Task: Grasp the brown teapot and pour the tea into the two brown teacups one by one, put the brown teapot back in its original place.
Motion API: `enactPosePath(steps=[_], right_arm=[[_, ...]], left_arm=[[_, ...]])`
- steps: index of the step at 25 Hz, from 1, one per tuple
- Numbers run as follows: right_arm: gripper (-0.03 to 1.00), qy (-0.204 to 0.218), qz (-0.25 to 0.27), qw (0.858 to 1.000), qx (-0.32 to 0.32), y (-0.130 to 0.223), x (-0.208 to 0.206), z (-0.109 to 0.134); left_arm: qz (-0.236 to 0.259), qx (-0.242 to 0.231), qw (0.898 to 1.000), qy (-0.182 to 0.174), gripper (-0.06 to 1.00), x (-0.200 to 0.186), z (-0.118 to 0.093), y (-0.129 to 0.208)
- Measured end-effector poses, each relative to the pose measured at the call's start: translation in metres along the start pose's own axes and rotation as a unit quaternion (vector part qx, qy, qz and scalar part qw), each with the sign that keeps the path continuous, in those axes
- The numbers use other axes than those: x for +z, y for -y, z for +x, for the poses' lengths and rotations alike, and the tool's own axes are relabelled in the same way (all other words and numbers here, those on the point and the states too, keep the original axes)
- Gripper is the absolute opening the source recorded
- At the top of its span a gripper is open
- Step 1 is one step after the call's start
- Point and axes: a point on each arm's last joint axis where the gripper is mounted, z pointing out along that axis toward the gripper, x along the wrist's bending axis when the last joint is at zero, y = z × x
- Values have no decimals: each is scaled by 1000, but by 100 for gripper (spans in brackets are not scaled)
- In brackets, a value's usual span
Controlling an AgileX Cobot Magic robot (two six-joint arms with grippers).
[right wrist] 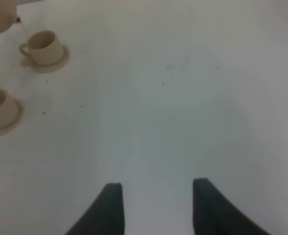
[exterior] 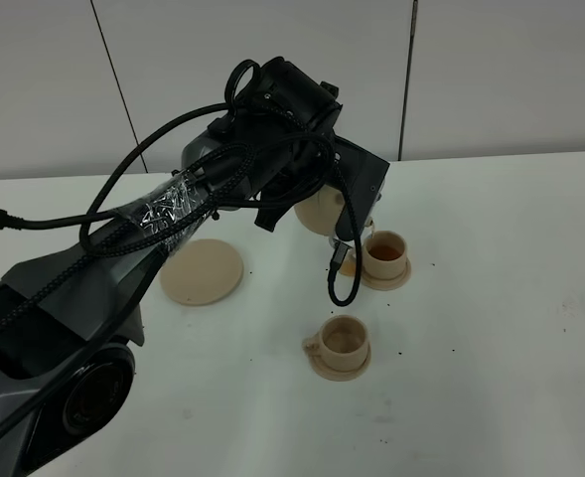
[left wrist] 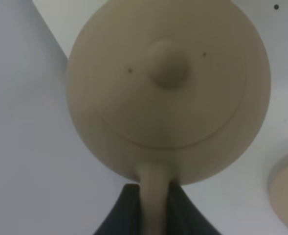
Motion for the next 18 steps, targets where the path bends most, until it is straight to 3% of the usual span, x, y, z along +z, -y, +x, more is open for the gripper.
enactPosePath(steps=[18], right_arm=[[32, 0, 1, 1000, 0, 0, 0, 0]], left_arm=[[-2, 14, 1000, -2, 17, -2, 0, -4]])
